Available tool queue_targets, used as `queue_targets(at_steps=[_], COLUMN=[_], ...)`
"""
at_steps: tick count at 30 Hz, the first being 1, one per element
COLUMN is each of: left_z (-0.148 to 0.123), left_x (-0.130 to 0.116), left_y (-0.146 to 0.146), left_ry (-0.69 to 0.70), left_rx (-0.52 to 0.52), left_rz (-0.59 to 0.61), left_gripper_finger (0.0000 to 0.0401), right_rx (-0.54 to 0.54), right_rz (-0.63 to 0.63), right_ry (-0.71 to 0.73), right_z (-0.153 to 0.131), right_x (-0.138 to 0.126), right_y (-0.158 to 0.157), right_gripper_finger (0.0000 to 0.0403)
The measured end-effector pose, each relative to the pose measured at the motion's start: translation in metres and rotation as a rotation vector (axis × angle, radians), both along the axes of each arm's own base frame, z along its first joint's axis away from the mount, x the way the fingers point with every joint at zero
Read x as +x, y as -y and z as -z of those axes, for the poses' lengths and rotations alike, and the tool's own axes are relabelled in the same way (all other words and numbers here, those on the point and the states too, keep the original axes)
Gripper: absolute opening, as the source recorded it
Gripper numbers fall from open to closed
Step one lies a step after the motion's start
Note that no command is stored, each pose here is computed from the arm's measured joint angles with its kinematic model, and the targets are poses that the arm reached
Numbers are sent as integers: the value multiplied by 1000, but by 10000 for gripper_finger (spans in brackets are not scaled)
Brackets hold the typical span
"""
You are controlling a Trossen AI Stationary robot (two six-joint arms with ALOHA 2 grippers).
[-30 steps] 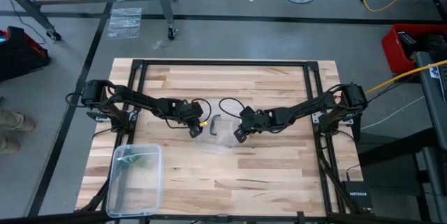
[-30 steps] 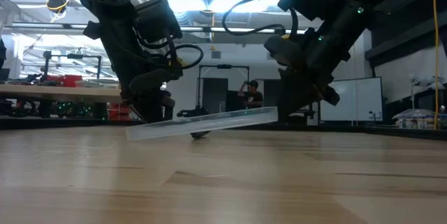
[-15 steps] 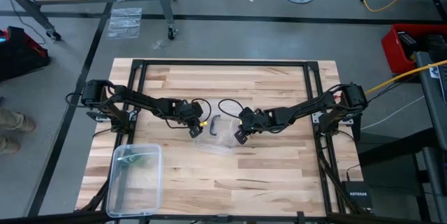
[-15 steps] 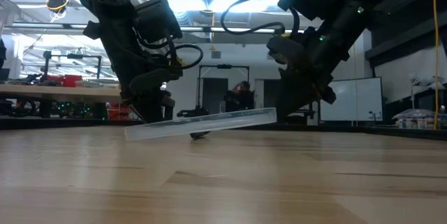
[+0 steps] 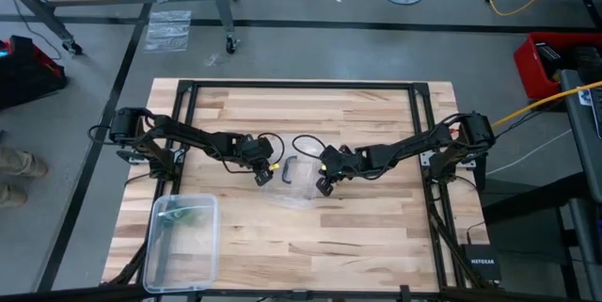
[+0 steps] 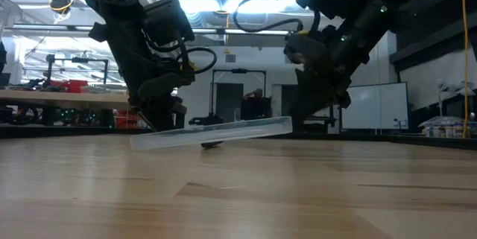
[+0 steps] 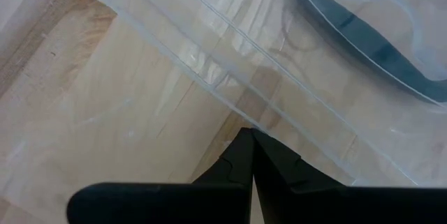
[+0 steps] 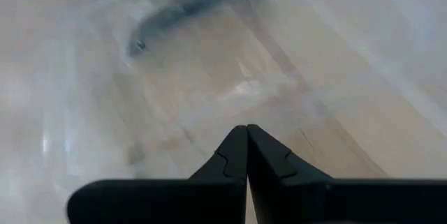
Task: Roll bandage
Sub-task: Put the transparent lid on the transparent bin
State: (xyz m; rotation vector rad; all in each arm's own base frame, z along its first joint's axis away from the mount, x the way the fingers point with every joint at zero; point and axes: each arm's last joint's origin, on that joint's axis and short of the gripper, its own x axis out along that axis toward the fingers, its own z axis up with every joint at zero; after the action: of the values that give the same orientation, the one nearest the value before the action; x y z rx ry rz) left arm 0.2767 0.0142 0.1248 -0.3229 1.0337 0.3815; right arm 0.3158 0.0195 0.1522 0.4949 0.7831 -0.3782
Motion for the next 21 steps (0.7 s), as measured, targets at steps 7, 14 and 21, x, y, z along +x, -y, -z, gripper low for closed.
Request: queue_targets(at_steps=[7, 14, 21], left_z=[-2, -3, -5], left_x=[4, 2, 5], left_y=[2, 1, 2], left_ry=[31, 23, 62], left_rx=[-25, -18, -21], left_rz=[27, 43, 86], left_gripper_finger=[3, 3, 3], right_rx=[4, -54, -32], right_rz=[-14, 6, 121], right_ry=[585, 391, 114], right_z=[-59, -66, -66], right_x=[32, 10, -28], right_y=[0, 3, -5], right_gripper_finger=[5, 5, 5])
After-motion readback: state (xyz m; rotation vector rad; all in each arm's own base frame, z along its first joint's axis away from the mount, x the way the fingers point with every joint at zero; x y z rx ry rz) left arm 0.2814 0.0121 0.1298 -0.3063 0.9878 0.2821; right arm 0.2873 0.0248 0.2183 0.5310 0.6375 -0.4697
